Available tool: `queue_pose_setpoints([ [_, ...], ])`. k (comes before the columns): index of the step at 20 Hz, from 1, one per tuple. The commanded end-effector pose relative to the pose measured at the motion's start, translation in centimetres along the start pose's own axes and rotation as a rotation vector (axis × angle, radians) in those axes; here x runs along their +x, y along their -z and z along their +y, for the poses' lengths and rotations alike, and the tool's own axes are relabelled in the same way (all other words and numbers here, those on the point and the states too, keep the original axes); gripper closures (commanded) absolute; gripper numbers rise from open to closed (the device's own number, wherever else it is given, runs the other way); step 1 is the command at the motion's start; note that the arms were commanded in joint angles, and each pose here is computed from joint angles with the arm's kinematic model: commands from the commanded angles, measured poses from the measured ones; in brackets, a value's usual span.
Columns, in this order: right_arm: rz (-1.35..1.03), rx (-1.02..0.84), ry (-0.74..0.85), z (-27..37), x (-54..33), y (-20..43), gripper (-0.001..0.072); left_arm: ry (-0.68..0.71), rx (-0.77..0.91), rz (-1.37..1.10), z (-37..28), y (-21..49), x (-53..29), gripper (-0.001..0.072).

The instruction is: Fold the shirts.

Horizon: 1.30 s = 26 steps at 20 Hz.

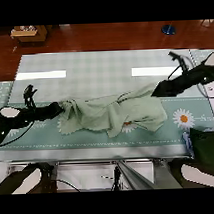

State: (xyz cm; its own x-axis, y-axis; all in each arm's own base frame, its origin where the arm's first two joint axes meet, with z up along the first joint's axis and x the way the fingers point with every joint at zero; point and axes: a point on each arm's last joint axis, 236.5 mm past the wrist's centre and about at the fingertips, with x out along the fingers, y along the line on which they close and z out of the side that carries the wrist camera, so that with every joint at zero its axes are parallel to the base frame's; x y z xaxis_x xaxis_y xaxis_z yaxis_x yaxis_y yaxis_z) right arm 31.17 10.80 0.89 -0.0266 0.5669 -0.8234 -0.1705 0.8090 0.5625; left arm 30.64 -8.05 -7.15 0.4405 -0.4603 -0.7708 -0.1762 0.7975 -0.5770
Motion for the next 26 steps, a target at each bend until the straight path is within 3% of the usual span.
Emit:
queue_pose_setpoints([
  [1,0.166,-0.011,-0.088,2.4,4.4,5.2,0.015,-0.002,0.003,-0.001,0.0,0.0,0.0,0.068],
  [2,0.194,-0.036,-0.086,2.9,5.6,6.0,0.0114,-0.002,0.003,-0.001,0.0,0.0,0.0,0.068],
  [10,0.276,-0.155,-0.068,6.7,10.1,8.7,0.0113,-0.002,0.003,0.0,0.0,0.0,0.0,0.068],
  [15,0.234,-0.106,-0.147,8.8,11.9,8.9,0.0101,-0.002,0.003,0.0,0.0,0.0,0.0,0.068],
  [26,0.146,-0.104,-0.086,11.7,15.9,8.0,0.01,0.006,0.003,0.018,-0.2,0.4,0.0,0.068],
])
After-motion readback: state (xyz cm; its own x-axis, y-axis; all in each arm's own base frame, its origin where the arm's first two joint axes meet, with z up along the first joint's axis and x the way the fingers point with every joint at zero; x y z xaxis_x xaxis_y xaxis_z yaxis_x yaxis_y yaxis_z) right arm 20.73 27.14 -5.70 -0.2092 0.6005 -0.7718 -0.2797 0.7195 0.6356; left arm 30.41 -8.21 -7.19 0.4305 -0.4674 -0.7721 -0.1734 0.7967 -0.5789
